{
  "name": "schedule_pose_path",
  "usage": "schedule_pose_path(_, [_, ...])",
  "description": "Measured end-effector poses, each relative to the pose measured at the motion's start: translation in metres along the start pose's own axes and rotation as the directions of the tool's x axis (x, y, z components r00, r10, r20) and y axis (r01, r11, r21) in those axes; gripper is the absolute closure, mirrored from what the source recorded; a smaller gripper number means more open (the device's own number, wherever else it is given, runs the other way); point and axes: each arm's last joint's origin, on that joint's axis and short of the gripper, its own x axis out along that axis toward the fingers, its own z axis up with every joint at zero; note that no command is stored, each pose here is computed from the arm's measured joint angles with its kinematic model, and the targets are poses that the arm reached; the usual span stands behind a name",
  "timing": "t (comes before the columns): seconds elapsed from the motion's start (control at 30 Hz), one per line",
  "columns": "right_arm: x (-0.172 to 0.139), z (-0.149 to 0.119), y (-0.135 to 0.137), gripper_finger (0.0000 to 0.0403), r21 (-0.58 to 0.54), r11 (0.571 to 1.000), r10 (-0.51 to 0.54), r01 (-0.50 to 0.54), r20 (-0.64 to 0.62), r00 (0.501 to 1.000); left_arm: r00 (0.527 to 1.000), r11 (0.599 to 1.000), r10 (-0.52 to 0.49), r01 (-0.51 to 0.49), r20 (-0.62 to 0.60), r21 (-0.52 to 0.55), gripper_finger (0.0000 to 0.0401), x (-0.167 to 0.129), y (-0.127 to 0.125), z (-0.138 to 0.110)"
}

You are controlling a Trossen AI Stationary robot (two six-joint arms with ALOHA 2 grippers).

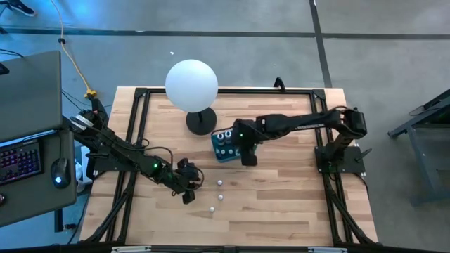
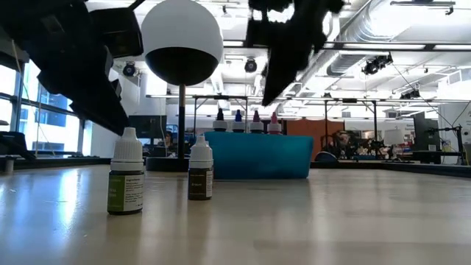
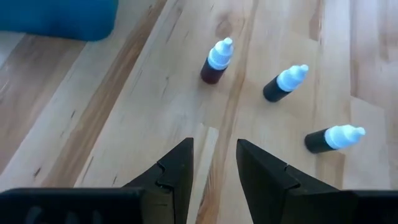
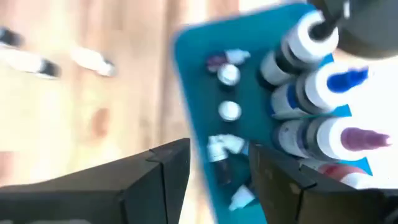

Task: Pick & Place food coloring
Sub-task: Put the orange food coloring bottle into the bin

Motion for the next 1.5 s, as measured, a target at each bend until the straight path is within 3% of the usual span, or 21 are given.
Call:
schedule_pose_path(0.07, [-0.017,0.011,0.016,0.0249,-0.016,1.0,-0.002,0.002,-0.024,1.0,1.0,0.999,-0.008,0.008,0.009,0.035,0.0282,0.0,-0.001,0.001])
schedule_pose_path(0.17, [-0.039,0.019,0.043,0.0248,-0.048,0.999,-0.01,0.006,-0.076,0.997,0.999,0.985,-0.029,0.022,0.042,0.17,0.0282,0.002,0.001,0.008])
schedule_pose_path(0.27, [-0.047,0.015,0.07,0.0247,-0.072,0.997,0.025,-0.032,-0.101,0.995,0.995,0.979,-0.077,0.063,0.066,0.196,0.0282,0.007,0.003,0.017])
schedule_pose_path(0.43, [-0.024,-0.02,0.108,0.0254,-0.041,0.994,0.099,-0.101,-0.066,0.993,0.99,0.985,-0.113,0.1,0.086,0.141,0.0282,0.023,0.014,0.029])
schedule_pose_path(0.57, [0.004,-0.062,0.125,0.0262,0.039,0.998,0.047,-0.049,0.049,0.998,0.991,0.982,-0.127,0.121,0.032,0.147,0.0282,0.04,0.024,0.031])
schedule_pose_path(0.77, [0.034,-0.107,0.135,0.0265,0.042,0.998,0.042,-0.051,0.196,0.98,0.992,0.953,-0.125,0.12,0.001,0.279,0.0282,0.068,0.02,0.034])
schedule_pose_path(1.07, [0.047,-0.129,0.13,0.0265,0.069,0.993,0.071,-0.095,0.291,0.954,0.994,0.951,-0.103,0.109,-0.033,0.289,0.0282,0.1,0.009,0.039])
schedule_pose_path(1.33, [0.047,-0.13,0.13,0.0265,0.068,0.993,0.07,-0.094,0.291,0.954,0.994,0.95,-0.073,0.095,-0.082,0.298,0.033,0.094,0.0,0.054])
schedule_pose_path(1.5, [0.047,-0.13,0.13,0.0265,0.08,0.992,0.071,-0.099,0.295,0.953,0.997,0.938,-0.055,0.067,-0.045,0.341,0.0343,0.074,-0.014,0.093])
